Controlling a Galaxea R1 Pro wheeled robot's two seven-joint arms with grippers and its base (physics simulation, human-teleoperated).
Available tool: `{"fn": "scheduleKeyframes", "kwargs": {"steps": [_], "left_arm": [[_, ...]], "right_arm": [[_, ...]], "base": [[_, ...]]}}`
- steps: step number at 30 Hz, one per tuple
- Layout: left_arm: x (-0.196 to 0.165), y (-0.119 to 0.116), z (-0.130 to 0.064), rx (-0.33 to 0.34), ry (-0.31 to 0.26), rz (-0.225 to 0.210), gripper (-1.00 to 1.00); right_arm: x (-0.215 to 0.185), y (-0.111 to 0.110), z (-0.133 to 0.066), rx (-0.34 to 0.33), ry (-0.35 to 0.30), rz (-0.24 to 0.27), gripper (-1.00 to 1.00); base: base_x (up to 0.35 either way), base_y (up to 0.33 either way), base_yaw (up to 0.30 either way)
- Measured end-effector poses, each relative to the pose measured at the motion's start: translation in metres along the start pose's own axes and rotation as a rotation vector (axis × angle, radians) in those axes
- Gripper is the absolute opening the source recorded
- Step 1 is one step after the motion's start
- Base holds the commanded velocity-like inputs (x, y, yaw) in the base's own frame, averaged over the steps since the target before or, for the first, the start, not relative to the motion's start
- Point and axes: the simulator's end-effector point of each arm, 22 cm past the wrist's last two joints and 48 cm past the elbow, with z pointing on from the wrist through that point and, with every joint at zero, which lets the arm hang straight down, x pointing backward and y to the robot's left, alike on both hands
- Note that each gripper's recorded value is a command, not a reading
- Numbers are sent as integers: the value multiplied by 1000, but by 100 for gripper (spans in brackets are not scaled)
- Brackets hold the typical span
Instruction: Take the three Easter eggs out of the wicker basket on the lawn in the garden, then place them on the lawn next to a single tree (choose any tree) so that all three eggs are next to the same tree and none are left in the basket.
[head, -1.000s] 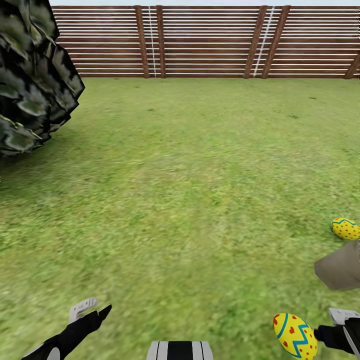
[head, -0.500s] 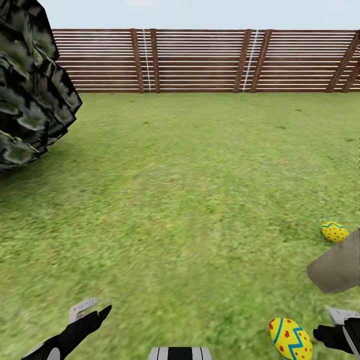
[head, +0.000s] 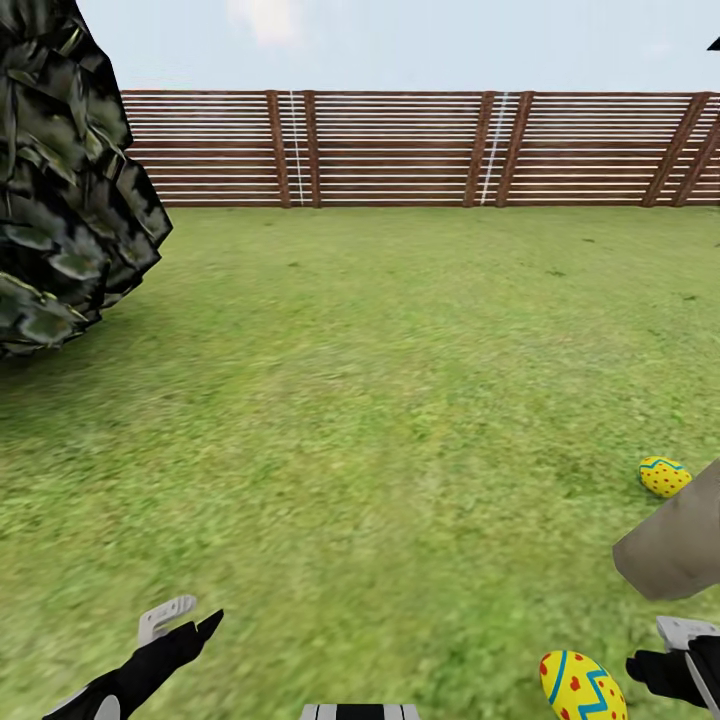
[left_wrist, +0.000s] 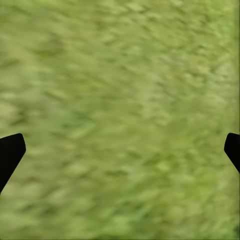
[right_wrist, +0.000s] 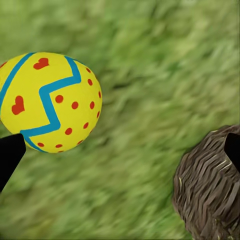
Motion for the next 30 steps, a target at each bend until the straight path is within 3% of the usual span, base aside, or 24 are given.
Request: {"fn": "scheduleKeyframes", "kwargs": {"steps": [6, 13, 23, 30], "left_arm": [[0, 0, 0, 0, 0, 0, 100], [1, 0, 0, 0, 1, -1, 100], [-14, -8, -7, 18, -33, 5, 100], [-26, -15, -16, 22, -40, 5, 100]], "right_arm": [[-3, 1, 0, -17, -11, -2, 100], [-2, -11, -2, -32, -19, 64, 100], [-10, -11, -14, -44, -48, 81, 100], [-17, -13, -27, -47, -56, 83, 100]], "base": [[0, 0, 0], [-5, 0, 0], [-275, -82, 0], [-56, -15, 0]]}}
